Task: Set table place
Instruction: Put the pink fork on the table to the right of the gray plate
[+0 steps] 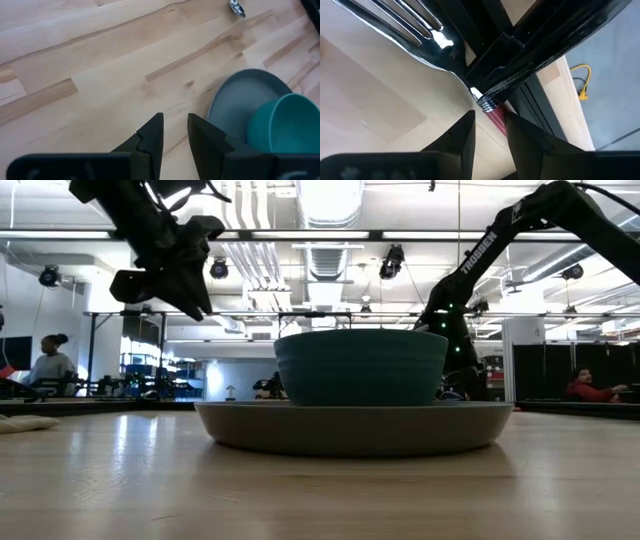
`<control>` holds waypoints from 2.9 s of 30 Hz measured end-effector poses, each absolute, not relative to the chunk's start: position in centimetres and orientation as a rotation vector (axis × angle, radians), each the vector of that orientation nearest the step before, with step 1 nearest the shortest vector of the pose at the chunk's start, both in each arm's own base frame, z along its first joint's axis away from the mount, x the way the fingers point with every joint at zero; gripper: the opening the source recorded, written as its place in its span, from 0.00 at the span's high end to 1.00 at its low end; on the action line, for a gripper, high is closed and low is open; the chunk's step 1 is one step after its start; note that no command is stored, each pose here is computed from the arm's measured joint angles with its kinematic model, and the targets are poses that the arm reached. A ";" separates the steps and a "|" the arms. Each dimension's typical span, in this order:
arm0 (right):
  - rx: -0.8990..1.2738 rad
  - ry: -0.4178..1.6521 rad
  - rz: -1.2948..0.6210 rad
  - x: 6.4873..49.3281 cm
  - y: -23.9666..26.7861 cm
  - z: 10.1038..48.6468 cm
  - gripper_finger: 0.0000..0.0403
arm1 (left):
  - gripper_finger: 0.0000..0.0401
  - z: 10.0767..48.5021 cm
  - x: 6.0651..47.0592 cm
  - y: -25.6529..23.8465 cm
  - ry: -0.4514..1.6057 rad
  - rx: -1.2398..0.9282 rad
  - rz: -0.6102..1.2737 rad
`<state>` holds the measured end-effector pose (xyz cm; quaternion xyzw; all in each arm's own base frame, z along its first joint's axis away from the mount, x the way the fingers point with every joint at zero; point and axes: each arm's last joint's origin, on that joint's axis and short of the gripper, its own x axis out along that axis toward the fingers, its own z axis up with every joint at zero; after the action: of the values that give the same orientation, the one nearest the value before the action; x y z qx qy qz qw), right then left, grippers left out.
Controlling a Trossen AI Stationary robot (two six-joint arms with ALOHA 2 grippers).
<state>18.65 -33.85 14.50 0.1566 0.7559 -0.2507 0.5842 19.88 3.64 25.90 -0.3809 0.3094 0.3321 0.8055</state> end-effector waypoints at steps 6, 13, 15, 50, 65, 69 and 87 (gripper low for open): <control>0.355 1.776 -0.589 18.7 -33.9 14.4 0.75 | 0.82 25.6 19.8 3.6 0.662 -0.837 0.724; 0.344 1.778 -0.585 19.0 -33.6 14.5 0.76 | 0.82 25.6 19.8 3.6 0.662 -0.837 0.727; 0.364 1.765 -0.584 19.1 -33.6 14.5 0.76 | 0.82 25.5 19.8 3.6 0.663 -0.834 0.731; 0.744 1.793 -0.564 23.4 -25.8 13.2 0.84 | 0.82 25.9 19.6 3.6 0.677 -0.738 0.679; 1.006 1.609 -0.787 22.8 -20.3 17.6 0.92 | 0.82 26.2 19.2 3.4 0.706 -0.664 0.586; 1.081 1.559 -0.852 22.0 -16.8 18.6 0.92 | 0.82 26.3 19.0 3.3 0.712 -0.637 0.564; 1.310 1.316 -0.939 22.4 -2.5 17.6 0.93 | 0.82 26.3 18.6 1.4 0.736 -0.572 0.441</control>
<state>22.43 -2.52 17.57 0.5431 0.5455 -0.3893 0.5058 18.62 1.37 26.32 -0.2733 0.3520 0.2110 0.8700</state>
